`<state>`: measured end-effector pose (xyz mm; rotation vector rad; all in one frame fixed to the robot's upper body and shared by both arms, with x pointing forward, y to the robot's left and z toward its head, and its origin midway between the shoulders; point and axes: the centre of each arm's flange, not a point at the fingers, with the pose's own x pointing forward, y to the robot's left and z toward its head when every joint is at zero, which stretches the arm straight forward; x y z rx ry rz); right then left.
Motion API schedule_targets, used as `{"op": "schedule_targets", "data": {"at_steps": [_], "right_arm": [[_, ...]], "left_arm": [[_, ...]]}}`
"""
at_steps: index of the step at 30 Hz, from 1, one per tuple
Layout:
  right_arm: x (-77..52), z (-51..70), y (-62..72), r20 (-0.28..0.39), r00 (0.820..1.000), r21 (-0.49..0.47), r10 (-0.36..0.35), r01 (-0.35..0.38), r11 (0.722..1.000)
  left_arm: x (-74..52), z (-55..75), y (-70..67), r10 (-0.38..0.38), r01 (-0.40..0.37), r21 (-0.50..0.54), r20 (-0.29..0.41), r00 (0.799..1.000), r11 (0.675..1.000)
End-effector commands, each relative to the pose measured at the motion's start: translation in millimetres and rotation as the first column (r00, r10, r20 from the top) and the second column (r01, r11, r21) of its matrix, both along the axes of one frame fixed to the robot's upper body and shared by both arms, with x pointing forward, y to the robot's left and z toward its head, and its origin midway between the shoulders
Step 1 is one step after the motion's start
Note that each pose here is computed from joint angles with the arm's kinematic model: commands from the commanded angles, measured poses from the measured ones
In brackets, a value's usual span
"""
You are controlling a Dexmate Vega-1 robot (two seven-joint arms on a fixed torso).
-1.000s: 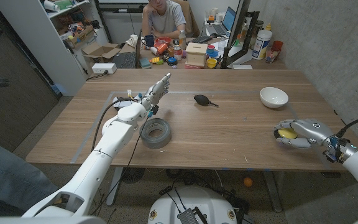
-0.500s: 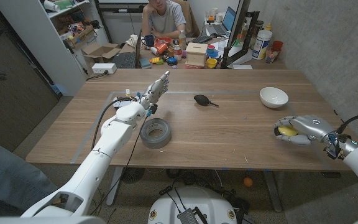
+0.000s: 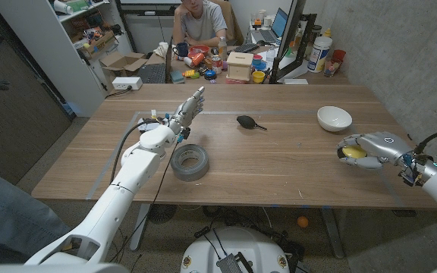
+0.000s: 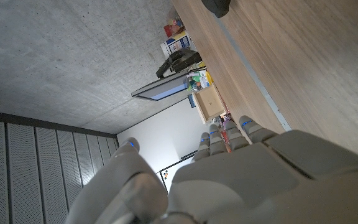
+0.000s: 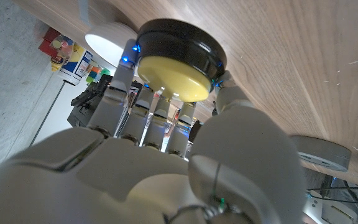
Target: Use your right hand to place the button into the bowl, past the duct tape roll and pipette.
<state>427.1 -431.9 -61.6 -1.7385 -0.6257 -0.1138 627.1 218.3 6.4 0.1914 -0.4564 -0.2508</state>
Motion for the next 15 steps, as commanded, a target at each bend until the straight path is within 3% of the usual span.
{"op": "schedule_targets", "data": {"at_steps": [1, 15], "right_arm": [[-1.3, 16.3, -1.5, 0.01, 1.0, 0.01, -0.014, 0.014, 1.0], [1.5, 31.3, 1.5, 0.027, 1.0, 0.035, -0.005, 0.004, 0.999]], "left_arm": [[-5.1, 4.3, 3.9, 0.0, 0.001, -0.015, 0.024, 1.0, 1.0], [-11.0, 5.1, 9.9, 0.009, -0.009, -0.017, 0.03, 1.0, 1.0]]}}
